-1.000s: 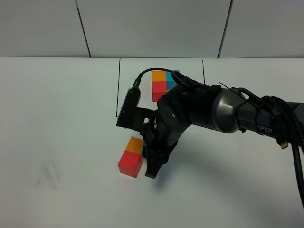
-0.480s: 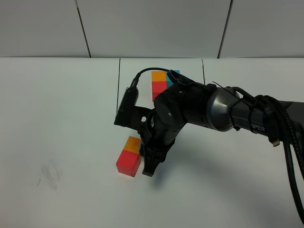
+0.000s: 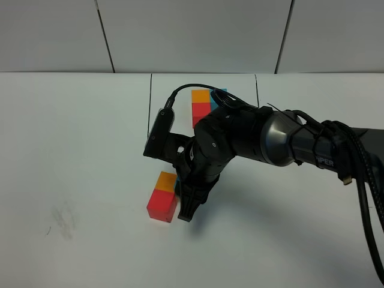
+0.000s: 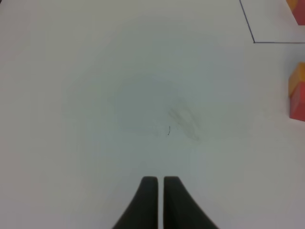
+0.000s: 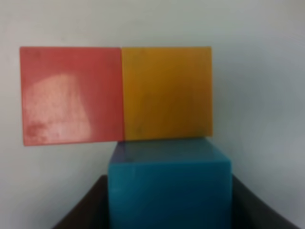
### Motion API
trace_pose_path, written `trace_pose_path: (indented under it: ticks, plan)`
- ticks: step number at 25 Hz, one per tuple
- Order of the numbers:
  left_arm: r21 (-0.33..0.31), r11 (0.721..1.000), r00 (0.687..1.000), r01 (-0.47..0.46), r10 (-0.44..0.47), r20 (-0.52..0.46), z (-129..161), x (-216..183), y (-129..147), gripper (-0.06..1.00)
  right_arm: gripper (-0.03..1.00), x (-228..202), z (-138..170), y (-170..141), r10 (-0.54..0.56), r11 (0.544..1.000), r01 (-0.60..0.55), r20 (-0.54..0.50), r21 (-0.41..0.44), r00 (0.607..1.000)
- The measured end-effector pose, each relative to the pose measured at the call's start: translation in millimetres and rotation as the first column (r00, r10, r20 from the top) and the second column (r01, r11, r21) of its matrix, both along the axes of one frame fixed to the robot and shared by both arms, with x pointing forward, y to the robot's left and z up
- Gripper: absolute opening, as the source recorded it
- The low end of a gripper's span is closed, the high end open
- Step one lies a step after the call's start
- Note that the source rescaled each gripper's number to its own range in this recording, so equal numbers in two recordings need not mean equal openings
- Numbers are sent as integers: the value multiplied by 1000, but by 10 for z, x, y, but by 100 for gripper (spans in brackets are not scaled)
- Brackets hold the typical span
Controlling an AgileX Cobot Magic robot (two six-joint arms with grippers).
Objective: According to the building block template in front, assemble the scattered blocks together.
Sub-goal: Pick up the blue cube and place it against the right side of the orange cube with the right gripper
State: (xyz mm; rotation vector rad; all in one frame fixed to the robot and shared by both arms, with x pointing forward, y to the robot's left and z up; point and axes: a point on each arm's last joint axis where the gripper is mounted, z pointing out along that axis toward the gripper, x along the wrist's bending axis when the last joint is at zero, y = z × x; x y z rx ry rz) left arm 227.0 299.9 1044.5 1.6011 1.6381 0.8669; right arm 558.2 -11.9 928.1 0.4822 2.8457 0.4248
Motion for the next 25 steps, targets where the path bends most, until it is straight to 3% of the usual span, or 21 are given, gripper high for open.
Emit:
trace_pose_path:
  ticks: [25]
  plan:
    - [0, 1000, 1000, 0, 0, 0, 0, 0, 0, 0, 49, 62, -189, 13, -12, 1000, 12, -21, -24, 1000]
